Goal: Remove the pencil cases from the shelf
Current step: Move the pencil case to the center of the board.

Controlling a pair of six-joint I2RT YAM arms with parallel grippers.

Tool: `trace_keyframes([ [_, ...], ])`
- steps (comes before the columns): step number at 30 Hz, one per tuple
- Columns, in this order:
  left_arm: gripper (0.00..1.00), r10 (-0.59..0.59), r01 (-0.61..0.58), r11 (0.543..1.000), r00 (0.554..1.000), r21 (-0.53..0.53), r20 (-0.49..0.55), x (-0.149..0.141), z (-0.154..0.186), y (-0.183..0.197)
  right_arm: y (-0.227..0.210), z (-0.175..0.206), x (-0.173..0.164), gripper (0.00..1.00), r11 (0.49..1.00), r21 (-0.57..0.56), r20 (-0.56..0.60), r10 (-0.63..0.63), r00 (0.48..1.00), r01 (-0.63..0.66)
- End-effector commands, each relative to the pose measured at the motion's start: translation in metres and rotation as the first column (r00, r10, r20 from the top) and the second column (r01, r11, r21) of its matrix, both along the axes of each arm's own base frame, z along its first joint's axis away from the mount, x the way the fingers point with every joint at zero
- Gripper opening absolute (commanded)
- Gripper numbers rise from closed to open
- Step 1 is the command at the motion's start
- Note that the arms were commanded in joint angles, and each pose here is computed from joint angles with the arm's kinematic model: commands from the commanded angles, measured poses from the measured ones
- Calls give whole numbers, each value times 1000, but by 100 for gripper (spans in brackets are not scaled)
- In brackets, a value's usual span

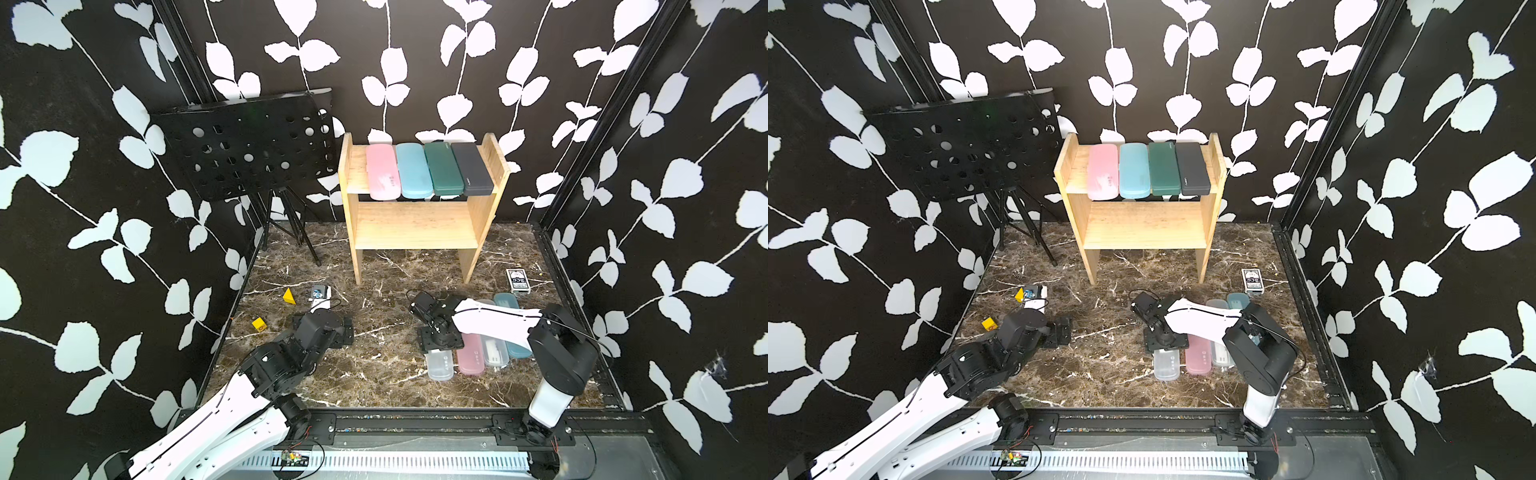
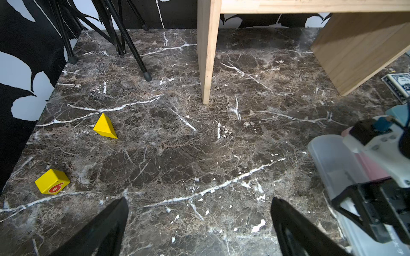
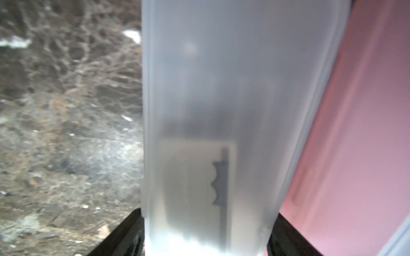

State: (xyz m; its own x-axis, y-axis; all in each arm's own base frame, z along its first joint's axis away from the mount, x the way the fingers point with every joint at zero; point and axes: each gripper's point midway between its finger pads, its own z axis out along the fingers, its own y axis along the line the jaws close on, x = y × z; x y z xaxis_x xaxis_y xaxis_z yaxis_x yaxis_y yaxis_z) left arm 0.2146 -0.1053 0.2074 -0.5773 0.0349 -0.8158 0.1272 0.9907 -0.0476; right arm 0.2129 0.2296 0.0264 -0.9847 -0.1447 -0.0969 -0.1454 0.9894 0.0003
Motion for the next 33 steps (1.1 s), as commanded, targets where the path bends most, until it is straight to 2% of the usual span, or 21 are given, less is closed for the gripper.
trace_keyframes([
  [1, 99, -7, 8, 1000, 1000, -17, 14, 3, 7, -3, -27, -1, -5, 81, 998, -68, -2, -12, 1000, 12],
  [9, 99, -10, 10, 1000, 1000, -11, 6, 3, 5, -5, -43, 8, 0, 83, 993, -114, 18, -14, 1000, 16],
  [17, 99, -13, 13, 1000, 1000, -5, 4, 3, 6, -5, -49, 6, 0, 88, 994, -111, 25, -14, 1000, 17],
  [24, 99, -8, 8, 1000, 1000, 0, 6, 3, 6, -3, -38, 21, 12, 97, 998, -69, 75, 15, 997, -10],
  [33, 99, 0, 0, 1000, 1000, 3, 11, 2, 8, 0, -23, 32, 18, 97, 1000, -16, 102, 18, 995, -16],
])
